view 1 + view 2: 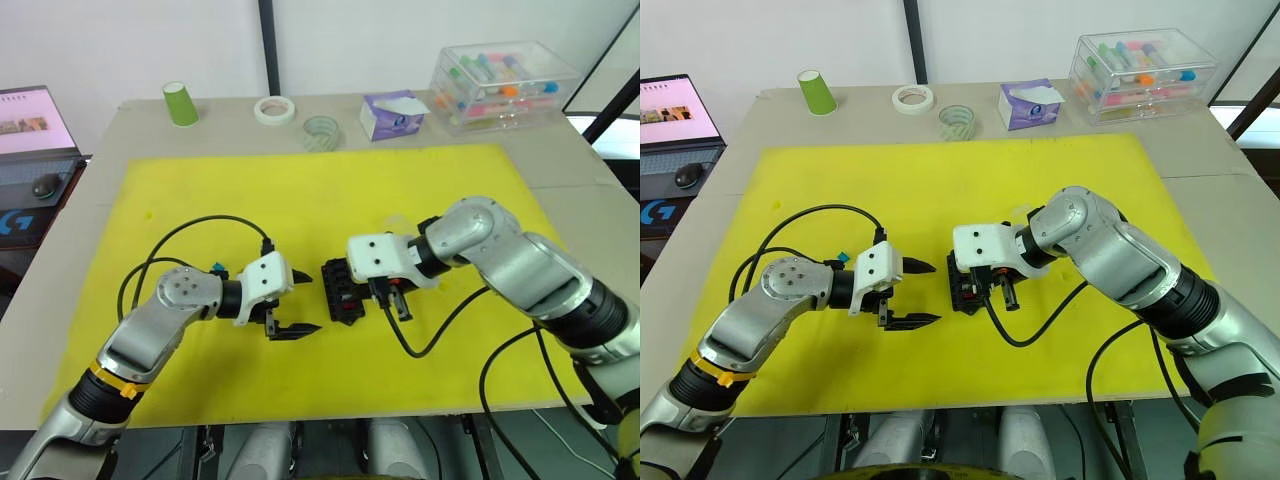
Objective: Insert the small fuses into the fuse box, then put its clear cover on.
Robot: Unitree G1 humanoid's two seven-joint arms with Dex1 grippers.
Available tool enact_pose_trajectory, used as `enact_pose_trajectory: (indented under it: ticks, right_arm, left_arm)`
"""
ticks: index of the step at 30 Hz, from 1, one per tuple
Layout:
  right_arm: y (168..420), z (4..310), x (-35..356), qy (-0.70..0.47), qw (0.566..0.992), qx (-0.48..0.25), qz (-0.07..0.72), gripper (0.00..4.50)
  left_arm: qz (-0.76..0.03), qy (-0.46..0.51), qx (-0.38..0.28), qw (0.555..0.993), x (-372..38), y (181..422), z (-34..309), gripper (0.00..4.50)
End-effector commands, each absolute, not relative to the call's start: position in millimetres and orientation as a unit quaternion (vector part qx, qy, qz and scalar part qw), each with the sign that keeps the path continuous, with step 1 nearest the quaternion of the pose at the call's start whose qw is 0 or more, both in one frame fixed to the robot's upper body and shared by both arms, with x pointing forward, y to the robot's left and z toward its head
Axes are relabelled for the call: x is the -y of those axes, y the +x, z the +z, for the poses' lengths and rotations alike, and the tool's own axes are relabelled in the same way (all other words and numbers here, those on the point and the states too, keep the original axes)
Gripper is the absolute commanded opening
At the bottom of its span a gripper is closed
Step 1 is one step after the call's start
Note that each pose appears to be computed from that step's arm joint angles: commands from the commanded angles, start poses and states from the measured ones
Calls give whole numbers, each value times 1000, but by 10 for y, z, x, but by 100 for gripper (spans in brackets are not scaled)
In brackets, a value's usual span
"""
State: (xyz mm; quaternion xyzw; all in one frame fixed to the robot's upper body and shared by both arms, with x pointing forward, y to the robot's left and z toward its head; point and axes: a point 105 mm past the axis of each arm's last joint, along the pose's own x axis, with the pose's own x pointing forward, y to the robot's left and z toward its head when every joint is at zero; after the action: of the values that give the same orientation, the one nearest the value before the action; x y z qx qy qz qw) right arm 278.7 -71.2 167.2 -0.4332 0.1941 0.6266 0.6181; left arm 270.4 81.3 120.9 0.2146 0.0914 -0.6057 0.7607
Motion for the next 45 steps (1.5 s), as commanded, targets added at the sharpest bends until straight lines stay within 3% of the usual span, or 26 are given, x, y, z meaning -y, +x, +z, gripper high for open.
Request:
enact_pose_trajectory:
  ticks: [1, 13, 45]
  right_arm:
    - [2813, 1747, 710, -439, 623, -181, 621, 0]
    - [2837, 1877, 696, -444, 625, -167, 620, 0]
    - [2706, 1813, 656, -414, 617, -195, 640, 0]
  left_arm:
    - [-606, 224, -68, 760, -793, 2688, 1303, 447]
    - [-607, 225, -67, 760, -789, 2691, 1296, 447]
    - [-607, 224, -64, 760, -770, 2681, 1301, 447]
